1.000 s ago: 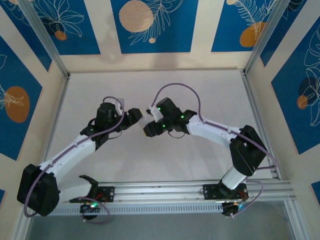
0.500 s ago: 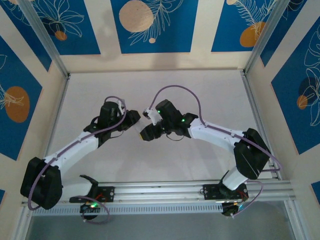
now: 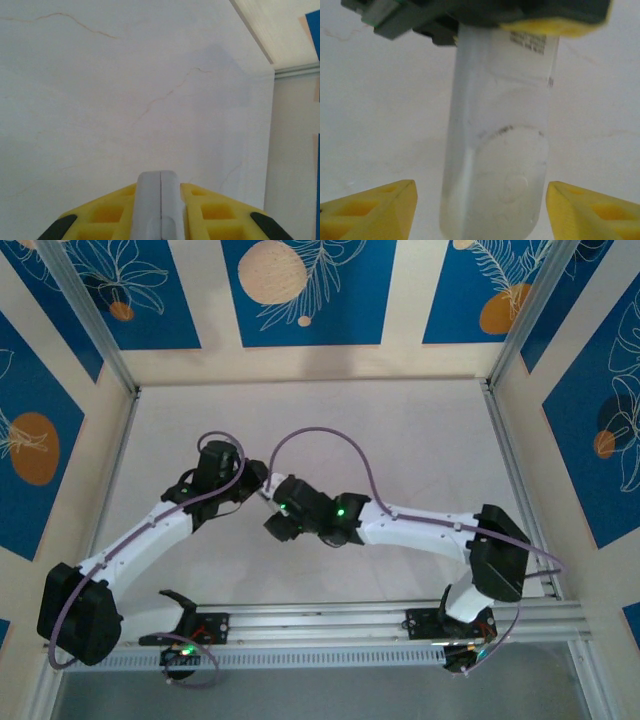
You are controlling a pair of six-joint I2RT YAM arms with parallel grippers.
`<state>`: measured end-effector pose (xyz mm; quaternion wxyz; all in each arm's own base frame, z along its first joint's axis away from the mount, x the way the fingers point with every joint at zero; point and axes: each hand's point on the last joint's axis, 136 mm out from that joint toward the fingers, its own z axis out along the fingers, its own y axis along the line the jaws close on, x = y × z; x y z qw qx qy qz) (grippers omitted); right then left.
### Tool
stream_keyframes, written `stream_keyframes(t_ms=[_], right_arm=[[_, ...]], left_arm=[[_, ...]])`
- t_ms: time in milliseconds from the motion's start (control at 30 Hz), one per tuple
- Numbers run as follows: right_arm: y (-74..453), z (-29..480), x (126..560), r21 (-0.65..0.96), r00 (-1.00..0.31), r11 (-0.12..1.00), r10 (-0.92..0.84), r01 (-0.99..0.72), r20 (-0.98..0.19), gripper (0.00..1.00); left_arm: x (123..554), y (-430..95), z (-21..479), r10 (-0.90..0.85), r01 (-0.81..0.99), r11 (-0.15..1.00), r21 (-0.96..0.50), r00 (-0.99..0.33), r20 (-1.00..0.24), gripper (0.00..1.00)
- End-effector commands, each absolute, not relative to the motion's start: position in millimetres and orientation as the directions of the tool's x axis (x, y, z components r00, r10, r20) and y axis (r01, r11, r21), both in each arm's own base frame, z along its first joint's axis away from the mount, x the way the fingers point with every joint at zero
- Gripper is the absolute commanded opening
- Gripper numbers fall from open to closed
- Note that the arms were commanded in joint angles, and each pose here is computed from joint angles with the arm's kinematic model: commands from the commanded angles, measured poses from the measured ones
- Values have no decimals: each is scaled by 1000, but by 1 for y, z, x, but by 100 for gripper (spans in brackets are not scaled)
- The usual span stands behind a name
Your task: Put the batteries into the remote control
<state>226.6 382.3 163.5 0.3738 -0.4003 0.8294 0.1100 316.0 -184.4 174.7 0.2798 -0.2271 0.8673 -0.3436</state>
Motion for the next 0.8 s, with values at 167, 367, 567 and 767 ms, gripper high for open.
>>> stream_keyframes(t_ms=[167,367,567,767], right_arm=[[385,164,262,-434,-274,673,-682,-599,-678,42],[392,166,252,-401,-256,674,-658,-621,-709,18],[392,158,231,-140,-421,731,-526,-668,-739,8],[324,133,256,299,-786,854,-185,-426,-590,4]], left_arm=[[313,-171,184,-647,-295,650,-701,-699,-306,16],[312,-167,192,-662,-291,640,-712,-679,-318,27],[319,-151,228,-621,-176,711,-681,-611,-491,75],[306,-139,275,-367,113,867,-485,-512,-777,99]])
